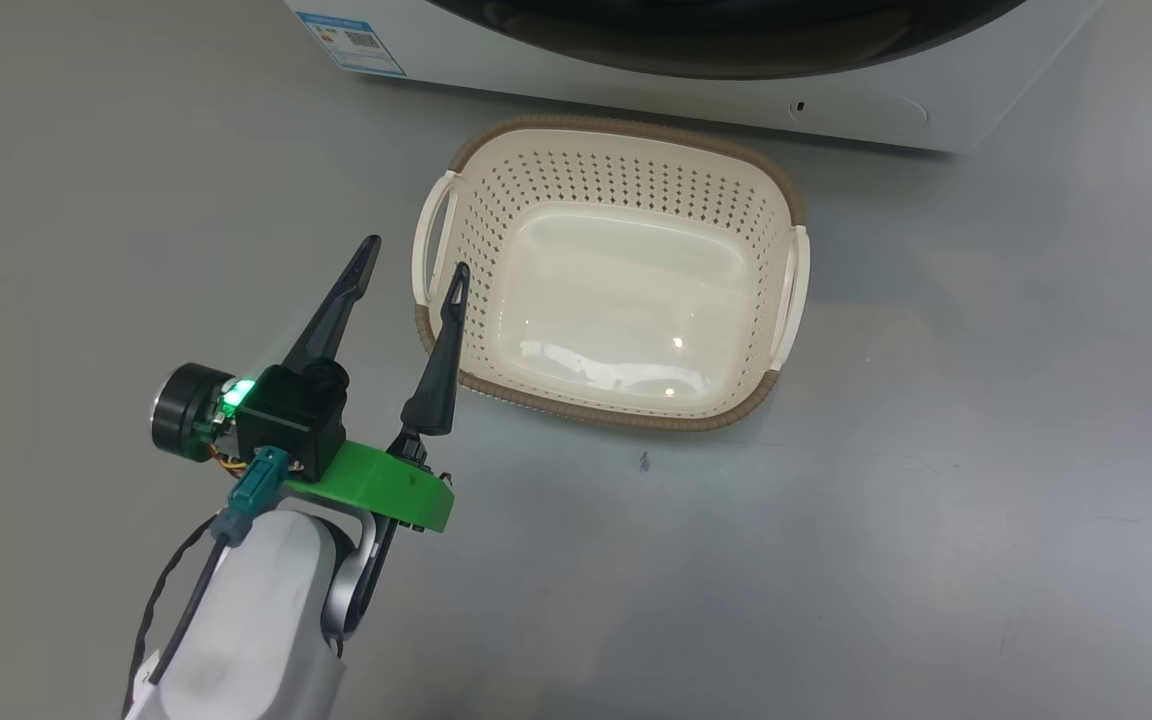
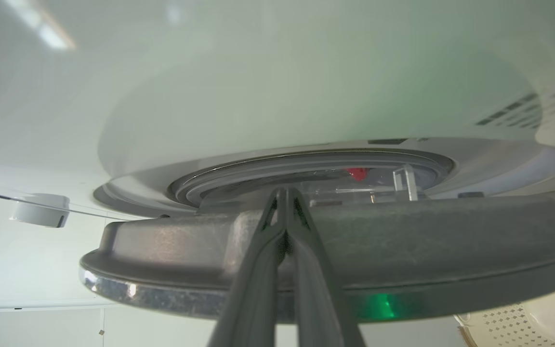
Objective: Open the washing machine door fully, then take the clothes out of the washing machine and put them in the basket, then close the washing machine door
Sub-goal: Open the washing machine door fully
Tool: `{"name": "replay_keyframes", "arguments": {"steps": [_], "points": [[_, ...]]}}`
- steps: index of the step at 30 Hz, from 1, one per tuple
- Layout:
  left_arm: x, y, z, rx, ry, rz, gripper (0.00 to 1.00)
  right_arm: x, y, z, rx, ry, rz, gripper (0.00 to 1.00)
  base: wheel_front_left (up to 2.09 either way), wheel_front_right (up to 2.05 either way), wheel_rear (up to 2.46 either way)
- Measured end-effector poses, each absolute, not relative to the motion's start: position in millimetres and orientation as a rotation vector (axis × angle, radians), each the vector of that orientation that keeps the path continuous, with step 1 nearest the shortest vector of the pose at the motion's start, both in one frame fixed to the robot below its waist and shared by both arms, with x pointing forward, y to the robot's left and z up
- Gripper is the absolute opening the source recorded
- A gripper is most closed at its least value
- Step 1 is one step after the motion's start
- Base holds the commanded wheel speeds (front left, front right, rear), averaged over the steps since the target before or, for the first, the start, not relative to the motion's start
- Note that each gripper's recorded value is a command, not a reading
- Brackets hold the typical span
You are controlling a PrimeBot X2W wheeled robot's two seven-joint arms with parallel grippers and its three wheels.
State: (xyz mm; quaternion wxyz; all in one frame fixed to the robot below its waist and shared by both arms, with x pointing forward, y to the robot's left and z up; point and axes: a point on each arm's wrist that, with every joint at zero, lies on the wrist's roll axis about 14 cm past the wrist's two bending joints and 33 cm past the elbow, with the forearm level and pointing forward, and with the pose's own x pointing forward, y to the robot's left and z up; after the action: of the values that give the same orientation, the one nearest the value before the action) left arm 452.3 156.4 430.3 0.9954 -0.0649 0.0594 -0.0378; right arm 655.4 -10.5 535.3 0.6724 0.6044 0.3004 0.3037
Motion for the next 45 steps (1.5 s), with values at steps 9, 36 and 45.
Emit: {"name": "replay_keyframes", "arguments": {"steps": [9,36,45], "points": [[452.6,149.1,432.8,-0.137,0.114,-0.094,1.00,640.0,-9.4,537.9,1.332,0.725,0.745,0.00,0.00,0.00,0.00],[434.1,132.5,455.5,-0.150,0.078,-0.135,1.00,550.6,14.3,529.7,1.294,0.909,0.894,0.00,0.00,0.00,0.00],[418.0,132.8,463.5,-0.148,0.067,-0.132,1.00,511.8,34.3,528.7,1.292,0.976,0.955,0.00,0.00,0.00,0.00]]}}
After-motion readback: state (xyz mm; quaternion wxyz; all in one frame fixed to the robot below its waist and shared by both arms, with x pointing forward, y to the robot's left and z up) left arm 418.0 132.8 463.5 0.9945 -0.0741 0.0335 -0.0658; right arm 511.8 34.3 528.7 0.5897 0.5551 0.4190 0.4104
